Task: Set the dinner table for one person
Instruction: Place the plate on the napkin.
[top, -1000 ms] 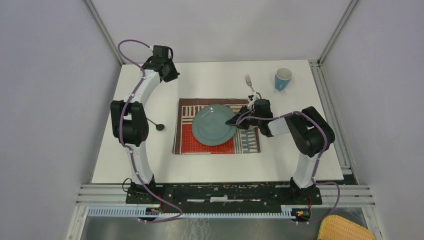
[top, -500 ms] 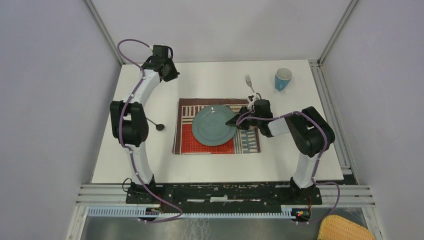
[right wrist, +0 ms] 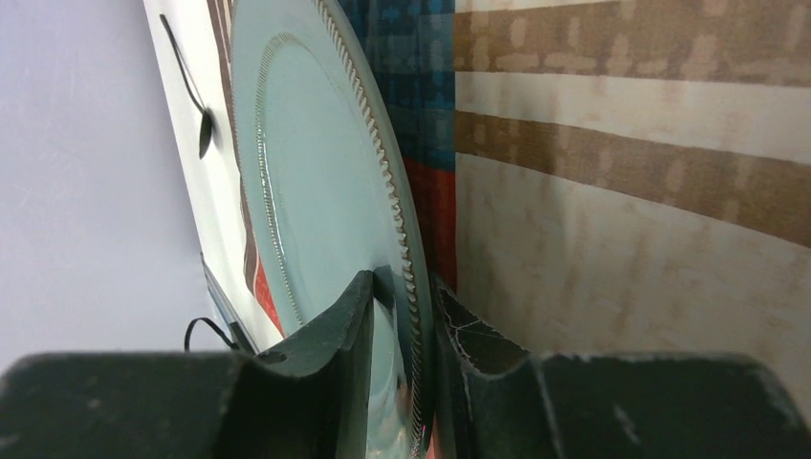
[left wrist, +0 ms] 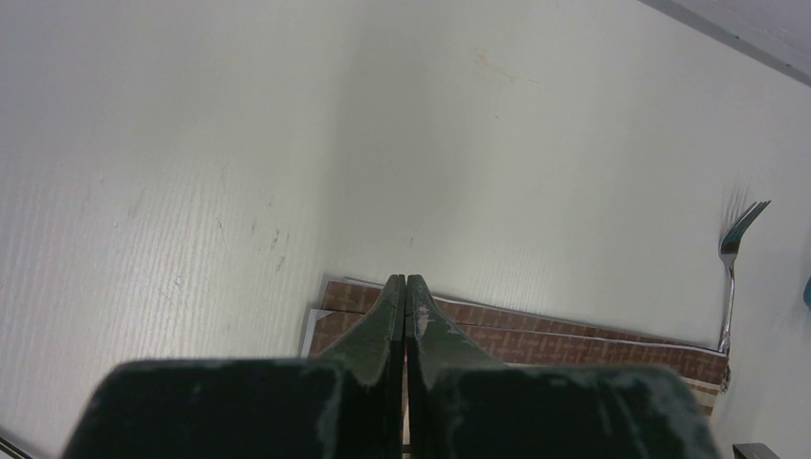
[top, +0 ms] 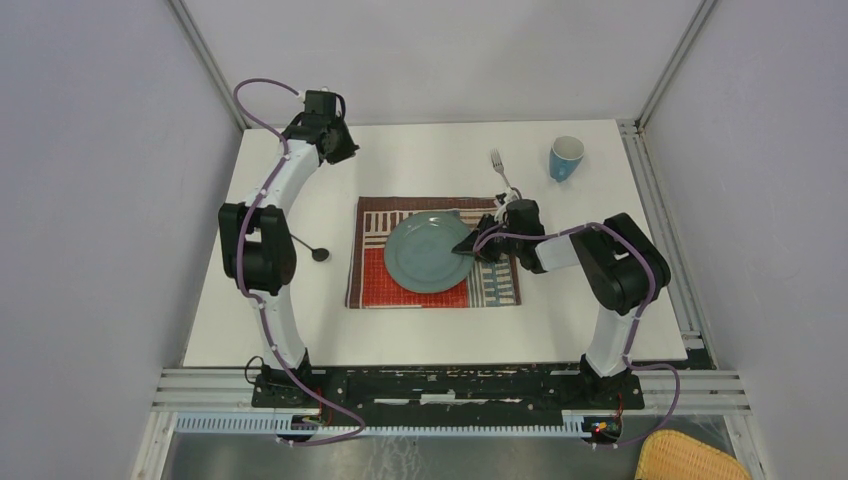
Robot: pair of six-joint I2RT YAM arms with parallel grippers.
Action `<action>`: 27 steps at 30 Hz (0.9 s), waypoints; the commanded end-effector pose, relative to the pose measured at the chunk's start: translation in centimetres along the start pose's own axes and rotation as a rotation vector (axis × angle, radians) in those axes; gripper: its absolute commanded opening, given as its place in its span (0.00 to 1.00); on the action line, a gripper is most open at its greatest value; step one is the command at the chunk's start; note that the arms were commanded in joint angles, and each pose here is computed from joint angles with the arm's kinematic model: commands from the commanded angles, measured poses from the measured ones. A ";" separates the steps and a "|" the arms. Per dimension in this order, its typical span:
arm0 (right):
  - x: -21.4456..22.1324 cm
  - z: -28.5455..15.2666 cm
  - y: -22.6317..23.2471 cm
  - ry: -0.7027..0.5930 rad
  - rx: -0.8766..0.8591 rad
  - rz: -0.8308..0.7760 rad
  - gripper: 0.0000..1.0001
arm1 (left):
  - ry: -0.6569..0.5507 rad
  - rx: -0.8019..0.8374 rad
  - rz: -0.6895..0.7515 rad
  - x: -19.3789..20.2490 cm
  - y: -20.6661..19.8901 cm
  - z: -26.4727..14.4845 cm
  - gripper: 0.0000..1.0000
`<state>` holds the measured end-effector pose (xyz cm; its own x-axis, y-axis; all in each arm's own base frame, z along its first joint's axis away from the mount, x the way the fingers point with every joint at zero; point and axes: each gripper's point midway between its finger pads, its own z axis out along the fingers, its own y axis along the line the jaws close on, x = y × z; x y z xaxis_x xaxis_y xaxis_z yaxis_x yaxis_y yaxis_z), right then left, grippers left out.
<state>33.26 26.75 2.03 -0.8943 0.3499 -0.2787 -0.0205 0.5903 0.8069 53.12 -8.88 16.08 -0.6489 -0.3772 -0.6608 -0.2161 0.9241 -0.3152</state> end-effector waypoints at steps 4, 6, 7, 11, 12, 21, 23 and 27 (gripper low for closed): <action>0.1 -0.9 -2.3 0.010 0.155 -0.060 0.33 | -0.070 0.040 0.008 -2.0 -1.2 -2.2 0.03; 0.0 -1.3 -2.7 0.010 0.202 -0.067 0.35 | -0.070 0.039 0.007 -2.0 -1.1 -2.2 0.03; -0.3 -1.4 -2.7 0.008 0.221 -0.072 0.36 | -0.068 0.040 0.007 -2.0 -1.2 -2.2 0.03; -0.6 -2.2 -3.4 0.013 0.298 -0.077 0.39 | -0.068 0.043 0.004 -2.0 -1.2 -2.2 0.03; -0.7 -2.4 -3.4 0.012 0.312 -0.079 0.39 | -0.069 0.045 0.004 -1.9 -1.3 -2.2 0.03; -0.9 -3.2 -3.9 0.007 0.378 -0.068 0.43 | -0.070 0.046 0.004 -2.0 -1.3 -2.3 0.03; -1.1 -3.4 -3.6 0.008 0.381 -0.076 0.44 | -0.070 0.046 0.005 -1.9 -1.3 -2.3 0.03; -1.8 -4.1 -3.5 -0.003 0.422 -0.098 0.44 | -0.071 0.050 0.005 -2.0 -1.3 -2.4 0.03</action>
<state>33.31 23.97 2.47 -0.9014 0.2987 -0.3134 0.0419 0.7806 0.6236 52.78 -8.84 15.58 -0.6564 -0.3761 -0.6540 -0.2190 0.9245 -0.3119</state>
